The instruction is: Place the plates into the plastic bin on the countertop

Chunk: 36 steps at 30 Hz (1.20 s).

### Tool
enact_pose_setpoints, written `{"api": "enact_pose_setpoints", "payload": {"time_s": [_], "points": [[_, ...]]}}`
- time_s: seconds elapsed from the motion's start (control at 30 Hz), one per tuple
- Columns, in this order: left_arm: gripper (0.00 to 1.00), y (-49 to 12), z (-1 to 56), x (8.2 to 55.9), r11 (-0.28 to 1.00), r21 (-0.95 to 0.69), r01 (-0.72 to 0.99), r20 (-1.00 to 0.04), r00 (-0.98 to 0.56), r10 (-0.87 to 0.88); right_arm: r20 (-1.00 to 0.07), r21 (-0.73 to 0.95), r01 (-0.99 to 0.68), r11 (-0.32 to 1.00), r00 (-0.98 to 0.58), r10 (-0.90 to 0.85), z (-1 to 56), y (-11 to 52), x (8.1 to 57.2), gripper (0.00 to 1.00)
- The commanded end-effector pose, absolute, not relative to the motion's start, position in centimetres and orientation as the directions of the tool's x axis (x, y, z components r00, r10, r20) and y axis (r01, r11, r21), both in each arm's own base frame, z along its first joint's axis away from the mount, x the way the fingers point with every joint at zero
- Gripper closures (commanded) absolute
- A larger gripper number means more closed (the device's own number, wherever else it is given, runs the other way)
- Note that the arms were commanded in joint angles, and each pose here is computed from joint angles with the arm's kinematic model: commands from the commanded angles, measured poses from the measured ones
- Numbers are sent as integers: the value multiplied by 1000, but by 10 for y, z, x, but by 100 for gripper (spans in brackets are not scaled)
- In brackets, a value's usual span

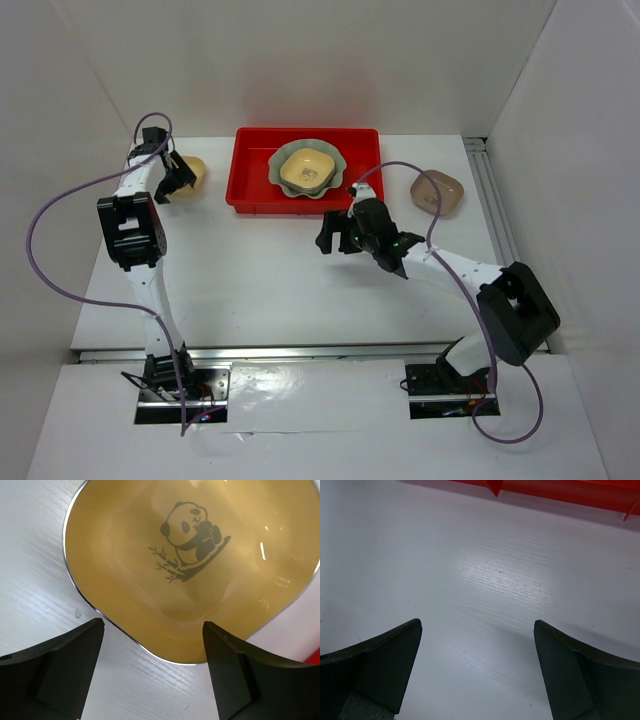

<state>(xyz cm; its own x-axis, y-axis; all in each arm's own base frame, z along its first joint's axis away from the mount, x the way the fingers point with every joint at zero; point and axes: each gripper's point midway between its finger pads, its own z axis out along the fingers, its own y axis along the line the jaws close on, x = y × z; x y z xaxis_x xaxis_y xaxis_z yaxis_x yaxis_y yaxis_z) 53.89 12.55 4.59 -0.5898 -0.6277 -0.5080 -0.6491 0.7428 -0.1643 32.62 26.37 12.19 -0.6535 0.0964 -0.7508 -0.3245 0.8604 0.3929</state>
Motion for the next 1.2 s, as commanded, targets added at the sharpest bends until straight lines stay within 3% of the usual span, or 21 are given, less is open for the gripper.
{"api": "enact_pose_setpoints", "payload": {"time_s": [0.0,0.03,0.07,0.17,0.2,0.27,0.47,0.57,0.73,0.8,0.87,1.0,1.07,1.17], "points": [[11,137,42,533,720,-112,-684,-523,-576,-629,-787,415,-348,841,-601,139,144,267,340,0],[20,138,39,530,718,-101,-689,-520,-579,-628,-787,415,-348,841,-601,139,144,267,341,0],[20,138,39,530,718,-100,-689,-520,-579,-628,-783,422,-343,839,-604,147,144,268,340,0],[57,141,28,525,711,-66,-700,-506,-591,-629,-783,422,-343,839,-604,147,143,266,338,0],[75,140,27,523,705,-66,-706,-498,-589,-636,-783,422,-343,839,-604,147,146,265,337,0],[90,145,19,520,690,-80,-719,-472,-582,-662,-783,422,-342,840,-605,146,147,264,335,0],[100,144,7,515,663,-89,-743,-428,-573,-699,-789,419,-314,852,-591,171,152,247,336,0],[100,152,26,510,626,-71,-777,-467,-528,-709,-797,413,-288,864,-573,190,161,229,341,0],[100,159,150,495,507,-139,-851,-676,-292,-676,-847,367,-158,917,-465,259,202,168,352,0],[100,140,186,494,530,-157,-833,-737,-258,-625,-862,351,-76,933,-416,290,215,140,356,0],[100,128,218,493,539,-185,-822,-786,-206,-583,-854,324,124,938,-388,346,207,87,364,0],[100,70,269,513,715,-268,-646,-812,-247,-528,-791,373,261,890,-411,452,186,32,372,0],[100,15,284,535,861,-306,-407,-810,-363,-460,-769,406,286,868,-407,493,180,15,371,0],[100,-43,293,559,933,-312,-178,-833,-422,-359,-786,400,335,853,-354,507,182,-17,371,0]]}}
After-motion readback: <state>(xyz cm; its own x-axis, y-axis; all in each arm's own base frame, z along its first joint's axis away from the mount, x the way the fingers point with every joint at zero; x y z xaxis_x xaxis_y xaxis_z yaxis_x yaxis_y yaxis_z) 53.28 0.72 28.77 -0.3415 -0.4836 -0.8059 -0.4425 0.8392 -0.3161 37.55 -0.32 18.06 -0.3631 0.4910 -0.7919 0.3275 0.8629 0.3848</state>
